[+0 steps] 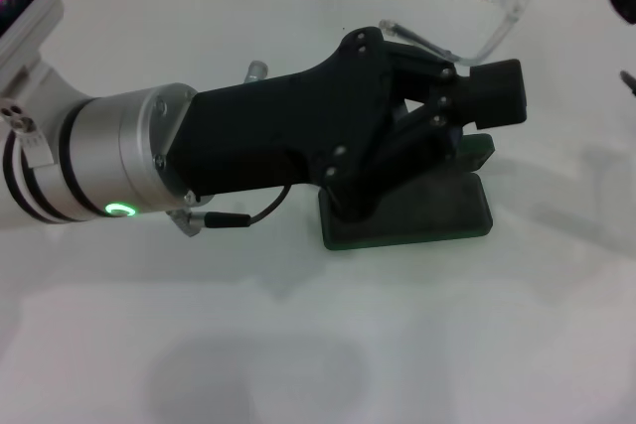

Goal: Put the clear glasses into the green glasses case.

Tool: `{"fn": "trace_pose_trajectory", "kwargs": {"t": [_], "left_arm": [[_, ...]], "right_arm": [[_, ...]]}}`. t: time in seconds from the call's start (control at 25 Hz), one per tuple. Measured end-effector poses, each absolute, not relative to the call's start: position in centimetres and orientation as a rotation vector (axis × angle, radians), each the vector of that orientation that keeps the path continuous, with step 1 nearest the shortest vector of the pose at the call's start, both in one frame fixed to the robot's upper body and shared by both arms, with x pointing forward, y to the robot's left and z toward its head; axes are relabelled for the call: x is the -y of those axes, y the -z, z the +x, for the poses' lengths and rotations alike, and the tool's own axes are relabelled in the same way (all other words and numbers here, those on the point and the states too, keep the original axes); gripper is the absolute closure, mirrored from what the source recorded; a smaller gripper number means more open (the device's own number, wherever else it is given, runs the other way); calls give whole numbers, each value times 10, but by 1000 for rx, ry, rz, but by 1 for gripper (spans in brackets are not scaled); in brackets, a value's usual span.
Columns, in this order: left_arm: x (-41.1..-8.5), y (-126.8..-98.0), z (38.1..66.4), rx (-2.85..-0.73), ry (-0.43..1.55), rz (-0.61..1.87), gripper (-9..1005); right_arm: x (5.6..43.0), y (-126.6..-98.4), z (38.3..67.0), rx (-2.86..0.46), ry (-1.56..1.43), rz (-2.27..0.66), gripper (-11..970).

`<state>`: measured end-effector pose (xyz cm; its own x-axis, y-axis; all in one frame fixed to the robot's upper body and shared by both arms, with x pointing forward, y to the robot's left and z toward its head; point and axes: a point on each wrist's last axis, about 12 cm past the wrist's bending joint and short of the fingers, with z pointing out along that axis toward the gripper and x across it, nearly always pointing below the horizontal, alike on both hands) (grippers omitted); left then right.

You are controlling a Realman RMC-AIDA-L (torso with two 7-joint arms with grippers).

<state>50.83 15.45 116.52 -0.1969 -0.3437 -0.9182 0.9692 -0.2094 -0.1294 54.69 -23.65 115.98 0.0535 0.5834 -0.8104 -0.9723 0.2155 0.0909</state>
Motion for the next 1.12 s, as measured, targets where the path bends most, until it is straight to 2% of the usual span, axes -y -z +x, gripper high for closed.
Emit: {"fn": "trace_pose_trajectory", "kwargs": {"t": [0.76, 1.12], "left_arm": [[-155, -1159, 515, -988, 1607, 885, 970], [-160, -1153, 515, -1004, 1604, 834, 969]], "right_arm": [[212, -1149, 544, -936, -1327, -739, 889], [219, -1145, 541, -937, -1294, -697, 889]]}}
